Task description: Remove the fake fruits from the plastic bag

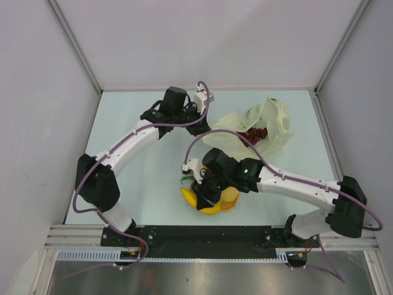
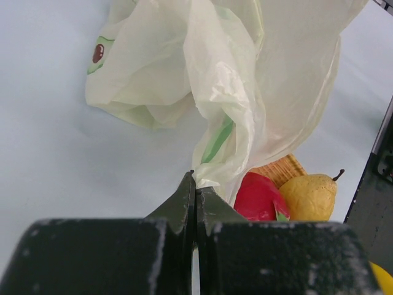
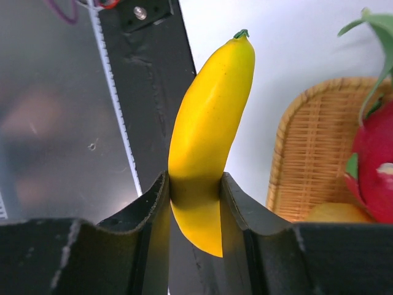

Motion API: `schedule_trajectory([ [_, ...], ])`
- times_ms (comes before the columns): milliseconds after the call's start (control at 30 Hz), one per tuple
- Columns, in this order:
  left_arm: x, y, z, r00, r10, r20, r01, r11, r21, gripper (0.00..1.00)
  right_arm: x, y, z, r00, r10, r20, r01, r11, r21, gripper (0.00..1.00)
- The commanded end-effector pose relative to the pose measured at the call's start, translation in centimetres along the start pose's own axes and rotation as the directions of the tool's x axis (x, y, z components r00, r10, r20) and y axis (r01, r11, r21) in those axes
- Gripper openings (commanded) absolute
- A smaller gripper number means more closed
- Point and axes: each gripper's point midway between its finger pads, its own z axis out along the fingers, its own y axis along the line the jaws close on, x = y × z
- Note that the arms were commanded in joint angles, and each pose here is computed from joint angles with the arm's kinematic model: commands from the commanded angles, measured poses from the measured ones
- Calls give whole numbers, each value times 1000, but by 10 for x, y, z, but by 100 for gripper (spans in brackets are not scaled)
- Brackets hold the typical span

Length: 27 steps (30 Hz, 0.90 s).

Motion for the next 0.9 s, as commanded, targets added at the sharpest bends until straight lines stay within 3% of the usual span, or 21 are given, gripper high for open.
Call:
schedule_trajectory([
  [0, -23, -2, -38, 996, 36, 80, -32, 998, -50, 0, -17, -11, 16, 995, 88, 43, -93, 988, 127, 2],
  [167, -25, -4, -51, 993, 55, 100, -49, 997, -62, 0, -2, -45, 20, 993, 115, 22, -116, 948, 297, 0],
  [333, -30, -10, -56, 991, 57, 123, -52, 998, -44, 0, 5, -65, 24, 987, 160, 10, -152, 919, 363, 0],
  [500, -32, -17, -55, 990, 40, 135, -39, 999, -4, 0, 21, -52, 37, 974, 219, -49, -192, 925, 327, 0],
  [867, -32, -30, -46, 991, -53, 122, 41, 994, 99, 0, 46, -45, 40, 977, 109, -184, -54, 959, 279, 0],
])
